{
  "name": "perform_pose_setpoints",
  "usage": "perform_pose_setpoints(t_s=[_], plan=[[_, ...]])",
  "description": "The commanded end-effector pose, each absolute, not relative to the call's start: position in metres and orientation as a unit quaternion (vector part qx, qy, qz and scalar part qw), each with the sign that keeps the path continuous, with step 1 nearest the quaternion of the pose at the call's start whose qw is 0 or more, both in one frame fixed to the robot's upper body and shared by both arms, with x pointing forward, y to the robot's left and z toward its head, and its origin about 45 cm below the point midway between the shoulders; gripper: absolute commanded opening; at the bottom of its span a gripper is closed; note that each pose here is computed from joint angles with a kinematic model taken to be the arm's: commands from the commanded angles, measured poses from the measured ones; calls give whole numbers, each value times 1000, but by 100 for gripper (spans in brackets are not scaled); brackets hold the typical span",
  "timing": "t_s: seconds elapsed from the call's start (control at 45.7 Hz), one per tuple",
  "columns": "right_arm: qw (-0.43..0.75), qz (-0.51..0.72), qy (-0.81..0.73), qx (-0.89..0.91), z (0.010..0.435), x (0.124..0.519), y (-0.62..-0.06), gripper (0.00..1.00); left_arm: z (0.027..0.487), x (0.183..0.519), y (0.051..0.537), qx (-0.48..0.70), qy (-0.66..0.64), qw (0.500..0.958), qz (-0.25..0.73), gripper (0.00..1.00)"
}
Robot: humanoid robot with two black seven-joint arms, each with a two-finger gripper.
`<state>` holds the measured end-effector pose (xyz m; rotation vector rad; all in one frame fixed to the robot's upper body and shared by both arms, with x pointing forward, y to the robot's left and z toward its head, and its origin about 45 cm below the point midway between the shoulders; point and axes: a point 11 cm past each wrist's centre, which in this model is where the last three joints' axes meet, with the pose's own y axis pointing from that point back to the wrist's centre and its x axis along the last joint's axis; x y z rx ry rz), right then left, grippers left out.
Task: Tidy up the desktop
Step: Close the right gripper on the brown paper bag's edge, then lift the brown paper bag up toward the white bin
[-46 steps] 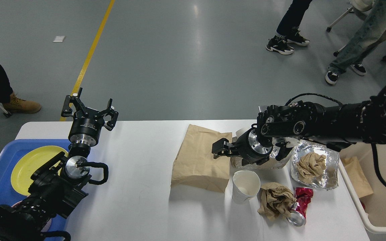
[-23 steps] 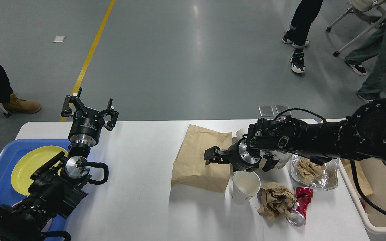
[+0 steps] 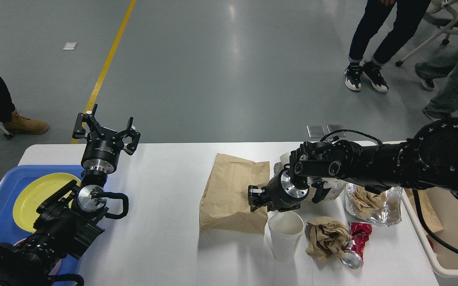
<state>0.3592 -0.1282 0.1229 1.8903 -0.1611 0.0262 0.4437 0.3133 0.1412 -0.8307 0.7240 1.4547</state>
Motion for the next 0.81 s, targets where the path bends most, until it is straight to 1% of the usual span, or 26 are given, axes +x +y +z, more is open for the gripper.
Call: perform_pose_setpoints(t_s=[0.0, 0.153, 0.241, 0.372, 0.504, 0.701, 0.788], plan=[[581, 24, -71, 811, 135, 367, -124, 0, 141, 444, 313, -360, 314, 612, 631, 96], [578, 47, -67, 812, 166, 383, -118, 0, 141, 444, 313, -360, 314, 612, 631, 96], [577, 55, -65, 812, 176, 388, -116, 0, 141, 444, 313, -360, 314, 612, 631, 96], [576, 67, -51, 813, 203, 394, -111, 0, 141, 444, 313, -360, 314, 612, 631, 96], [574, 76, -31, 815, 255, 402, -117, 0, 141, 444, 313, -360, 314, 612, 631, 96], [576, 84, 28, 812, 367, 394, -141, 0, 141, 444, 313, -360, 314, 612, 631, 96], [586, 115, -3, 802, 411, 396, -153, 0, 141, 444, 313, -360, 314, 612, 631, 96]])
